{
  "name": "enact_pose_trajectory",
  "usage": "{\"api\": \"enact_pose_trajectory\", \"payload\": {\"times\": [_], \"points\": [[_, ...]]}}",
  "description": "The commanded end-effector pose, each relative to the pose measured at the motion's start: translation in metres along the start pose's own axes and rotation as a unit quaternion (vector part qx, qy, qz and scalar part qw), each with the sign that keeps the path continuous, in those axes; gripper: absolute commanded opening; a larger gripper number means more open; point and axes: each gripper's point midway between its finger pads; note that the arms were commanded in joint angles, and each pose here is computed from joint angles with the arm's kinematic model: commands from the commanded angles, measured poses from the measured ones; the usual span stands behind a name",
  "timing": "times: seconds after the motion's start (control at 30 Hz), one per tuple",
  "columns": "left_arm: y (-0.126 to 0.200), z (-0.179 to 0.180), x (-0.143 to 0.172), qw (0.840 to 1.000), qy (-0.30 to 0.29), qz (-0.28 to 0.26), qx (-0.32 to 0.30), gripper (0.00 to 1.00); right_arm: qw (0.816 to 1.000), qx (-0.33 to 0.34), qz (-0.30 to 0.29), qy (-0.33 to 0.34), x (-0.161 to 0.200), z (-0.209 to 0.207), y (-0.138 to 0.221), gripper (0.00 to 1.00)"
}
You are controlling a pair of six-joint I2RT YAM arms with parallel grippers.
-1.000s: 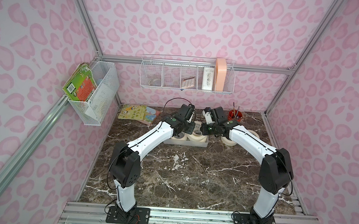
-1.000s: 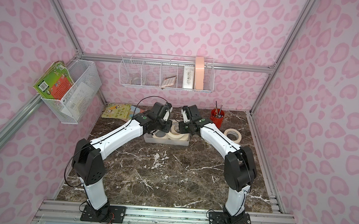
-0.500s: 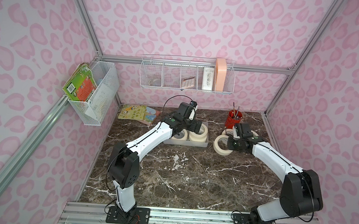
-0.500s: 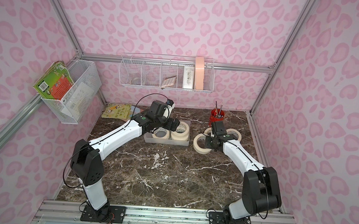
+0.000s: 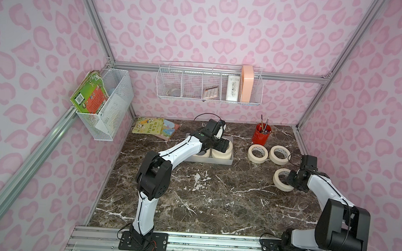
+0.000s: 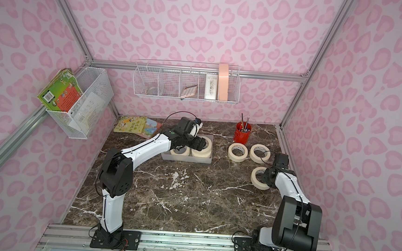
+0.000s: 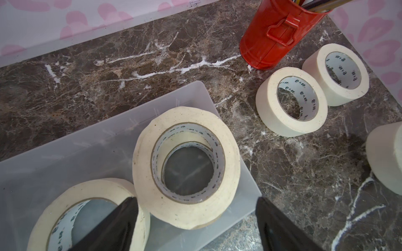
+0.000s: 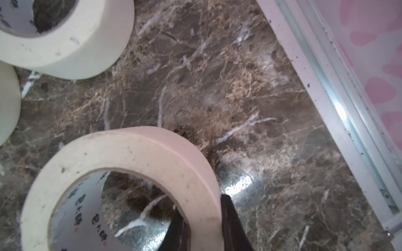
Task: Take out the art tape in the storage box
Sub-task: Place the art tape at the center of the board, then pick up the art tape from the storage box.
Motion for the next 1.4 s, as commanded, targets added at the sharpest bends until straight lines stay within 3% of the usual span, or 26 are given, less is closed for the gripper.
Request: {"api": "enact_pose_trajectory", "payload": {"times": [0.0,0.33,0.4,0.5,0.63,0.8,1.03,1.13,1.37], "points": [[-0.003,0.007,0.005,1.0,-0.003,0.01,-0.011,0.86,0.999,0.014,-0.031,-0.022,-0.025,-0.007,-0.01,0.0],[-0.012,0.013,0.022,0.999,0.0,0.038,-0.017,0.79,0.999,0.019,-0.021,-0.024,-0.033,-0.002,-0.046,0.0],[-0.014,0.013,0.023,0.999,0.002,0.04,-0.015,0.78,0.999,0.024,-0.028,-0.019,-0.034,-0.002,-0.04,0.24],[-0.015,0.013,0.024,0.999,0.004,0.041,-0.015,0.76,0.997,0.048,-0.062,-0.007,-0.044,-0.005,-0.016,0.51],[-0.019,0.015,0.027,0.999,0.001,0.047,-0.02,0.75,0.993,0.034,-0.113,0.016,-0.06,0.017,0.034,0.64],[-0.024,0.023,0.029,0.998,-0.005,0.055,-0.04,0.74,0.986,-0.05,-0.125,0.099,-0.051,0.085,0.08,0.65],[-0.037,0.033,0.029,0.996,-0.013,0.062,-0.064,0.7,0.96,-0.166,-0.071,0.214,0.014,0.172,0.112,0.62],[-0.042,0.037,0.029,0.995,-0.011,0.057,-0.075,0.62,0.95,-0.193,-0.043,0.243,0.043,0.194,0.113,0.62],[-0.053,0.042,0.031,0.995,-0.008,0.061,-0.084,0.27,0.931,-0.228,-0.018,0.285,0.078,0.236,0.117,0.61]]}}
Point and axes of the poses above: each gripper's point midway between its finger pads, its own y axis back along the fingers, its own z axis along the line the jaws close on, x = y × z, and after that the axes turned 10 degrees about -y, right-handed
